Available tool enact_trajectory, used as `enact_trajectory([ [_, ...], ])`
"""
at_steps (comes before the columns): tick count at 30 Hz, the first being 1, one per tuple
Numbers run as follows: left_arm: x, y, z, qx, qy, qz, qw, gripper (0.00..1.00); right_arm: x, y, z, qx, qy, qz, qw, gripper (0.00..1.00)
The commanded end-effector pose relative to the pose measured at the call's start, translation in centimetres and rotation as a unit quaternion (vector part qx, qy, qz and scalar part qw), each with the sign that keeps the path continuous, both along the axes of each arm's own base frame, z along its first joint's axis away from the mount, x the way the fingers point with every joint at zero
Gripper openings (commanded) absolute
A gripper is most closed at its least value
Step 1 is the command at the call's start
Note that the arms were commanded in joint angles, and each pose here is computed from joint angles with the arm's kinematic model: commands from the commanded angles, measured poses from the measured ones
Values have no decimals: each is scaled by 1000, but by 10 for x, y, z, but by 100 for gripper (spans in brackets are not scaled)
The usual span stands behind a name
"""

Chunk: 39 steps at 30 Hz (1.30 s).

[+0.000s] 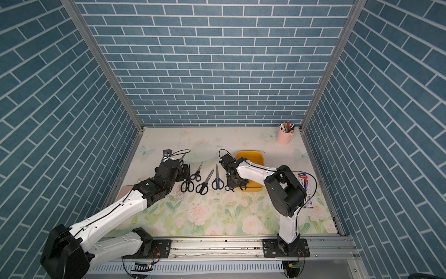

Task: Put the scissors into the storage box
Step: Move the storage box to the center of the board, then pick up the scissors from the center of the board.

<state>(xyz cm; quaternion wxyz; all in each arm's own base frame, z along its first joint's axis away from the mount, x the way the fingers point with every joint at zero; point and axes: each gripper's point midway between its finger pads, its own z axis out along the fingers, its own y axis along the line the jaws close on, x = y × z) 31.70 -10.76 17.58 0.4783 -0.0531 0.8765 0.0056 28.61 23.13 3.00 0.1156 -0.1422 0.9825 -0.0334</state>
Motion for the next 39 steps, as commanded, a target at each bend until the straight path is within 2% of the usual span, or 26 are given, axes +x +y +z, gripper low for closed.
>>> enact_trajectory([
  [1, -3, 8, -5, 20, 14, 10, 1000, 100, 1, -4, 19, -13, -5, 10, 1000, 42],
  [7, -1, 10, 3, 6, 12, 5, 1000, 100, 19, 9, 73, -2, -50, 26, 998, 45],
  [11, 14, 36, -28, -67, 84, 1, 994, 98, 37, 30, 115, 51, -108, 45, 992, 48],
  [15, 44, 52, -48, -11, 160, -12, 987, 91, 48, 46, 162, 154, -223, 55, 961, 56],
  [17, 65, 48, -61, -1, 206, -40, 978, 78, 49, 50, 183, 202, -268, 55, 941, 61],
  [18, 73, 45, -66, -5, 222, -55, 973, 76, 49, 52, 189, 213, -278, 56, 935, 61],
  [20, 90, 40, -72, 2, 246, -81, 966, 74, 51, 54, 194, 215, -286, 61, 932, 61],
  [24, 109, 40, -89, 32, 304, -98, 947, 72, 54, 46, 181, 173, -271, 54, 945, 60],
  [27, 110, 44, -107, 49, 338, -102, 934, 71, 50, 38, 174, 165, -271, 48, 947, 60],
  [30, 108, 45, -117, 55, 356, -106, 927, 65, 45, 32, 171, 166, -272, 43, 947, 60],
  [33, 99, 35, -115, 33, 367, -116, 923, 60, 44, 28, 170, 158, -274, 42, 948, 60],
  [36, 72, 18, -105, 22, 364, -108, 925, 60, 45, 21, 169, 138, -278, 37, 950, 60],
  [39, 34, 8, -99, 2, 367, -79, 927, 62, 47, 16, 169, 126, -285, 36, 949, 60],
])
